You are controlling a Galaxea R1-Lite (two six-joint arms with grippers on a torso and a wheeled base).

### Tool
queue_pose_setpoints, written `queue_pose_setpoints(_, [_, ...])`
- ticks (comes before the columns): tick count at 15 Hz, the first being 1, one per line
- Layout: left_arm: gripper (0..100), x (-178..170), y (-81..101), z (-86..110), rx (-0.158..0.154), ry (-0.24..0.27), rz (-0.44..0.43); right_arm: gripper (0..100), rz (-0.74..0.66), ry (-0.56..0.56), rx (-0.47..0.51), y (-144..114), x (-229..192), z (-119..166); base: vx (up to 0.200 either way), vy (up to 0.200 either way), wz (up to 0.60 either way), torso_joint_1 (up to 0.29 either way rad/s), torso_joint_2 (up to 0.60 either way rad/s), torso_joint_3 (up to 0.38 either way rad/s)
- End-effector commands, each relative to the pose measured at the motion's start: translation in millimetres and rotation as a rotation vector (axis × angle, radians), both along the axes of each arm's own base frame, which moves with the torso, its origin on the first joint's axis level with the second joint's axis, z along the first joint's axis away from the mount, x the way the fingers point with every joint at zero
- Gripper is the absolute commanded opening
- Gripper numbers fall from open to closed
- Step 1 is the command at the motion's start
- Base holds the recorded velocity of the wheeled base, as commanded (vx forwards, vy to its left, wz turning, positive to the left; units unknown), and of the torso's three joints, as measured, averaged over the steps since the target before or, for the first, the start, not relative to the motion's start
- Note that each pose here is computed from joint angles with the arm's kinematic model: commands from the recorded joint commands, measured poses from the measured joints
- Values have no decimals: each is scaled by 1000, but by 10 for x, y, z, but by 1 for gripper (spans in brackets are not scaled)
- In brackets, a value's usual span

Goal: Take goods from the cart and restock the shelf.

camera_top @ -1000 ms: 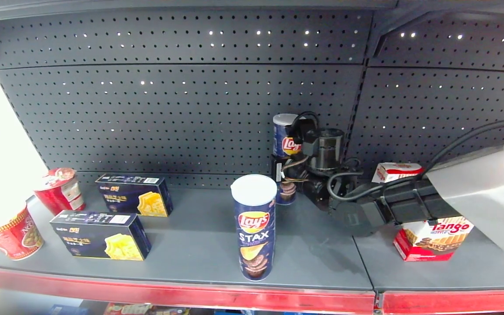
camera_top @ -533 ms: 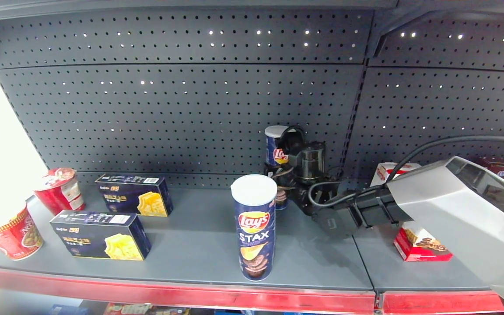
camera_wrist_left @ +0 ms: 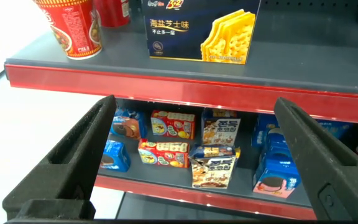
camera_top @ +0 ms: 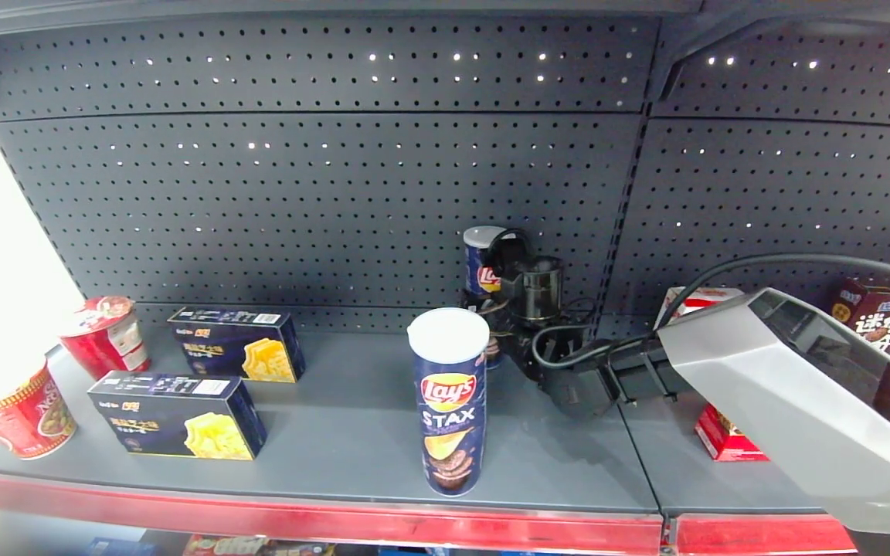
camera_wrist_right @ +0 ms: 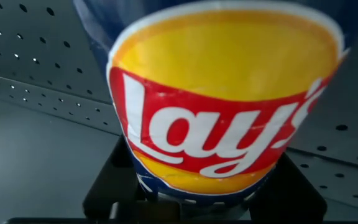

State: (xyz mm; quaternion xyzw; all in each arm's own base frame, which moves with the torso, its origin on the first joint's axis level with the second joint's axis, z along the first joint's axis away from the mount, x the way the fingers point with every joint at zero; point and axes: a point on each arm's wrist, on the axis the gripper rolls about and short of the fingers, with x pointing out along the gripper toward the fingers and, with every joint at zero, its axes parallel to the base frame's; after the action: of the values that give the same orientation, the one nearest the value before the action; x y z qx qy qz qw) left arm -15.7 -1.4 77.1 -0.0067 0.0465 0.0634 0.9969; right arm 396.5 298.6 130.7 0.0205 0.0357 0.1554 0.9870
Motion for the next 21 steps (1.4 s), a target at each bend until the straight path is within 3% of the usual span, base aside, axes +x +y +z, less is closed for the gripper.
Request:
queue_pose_setpoints(1, [100, 1, 0, 0, 0, 1, 1, 0, -2, 0, 1, 1, 23, -19, 0, 0, 0, 0, 0, 0])
queue_pose_setpoints(4, [100, 1, 0, 0, 0, 1, 1, 0, -6, 6, -6, -9, 49, -68, 0, 0, 0, 0, 0, 0])
queue_pose_setpoints(5, [100, 1, 0, 0, 0, 1, 1, 100, -7, 10, -4, -13, 43, -79, 0, 0, 0, 0, 0, 0])
queue_pose_setpoints(11, [100, 1, 0, 0, 0, 1, 1, 100, 10, 17, -7, -74, -147, 80, 0, 0, 0, 0, 0, 0])
queue_pose_setpoints(16, [100, 1, 0, 0, 0, 1, 1, 100, 38, -8, 6, -214, -551, 348, 0, 0, 0, 0, 0, 0])
queue_pose_setpoints(21, [100, 1, 0, 0, 0, 1, 1, 100, 33, 45, -47, -424, -818, 290, 0, 0, 0, 0, 0, 0])
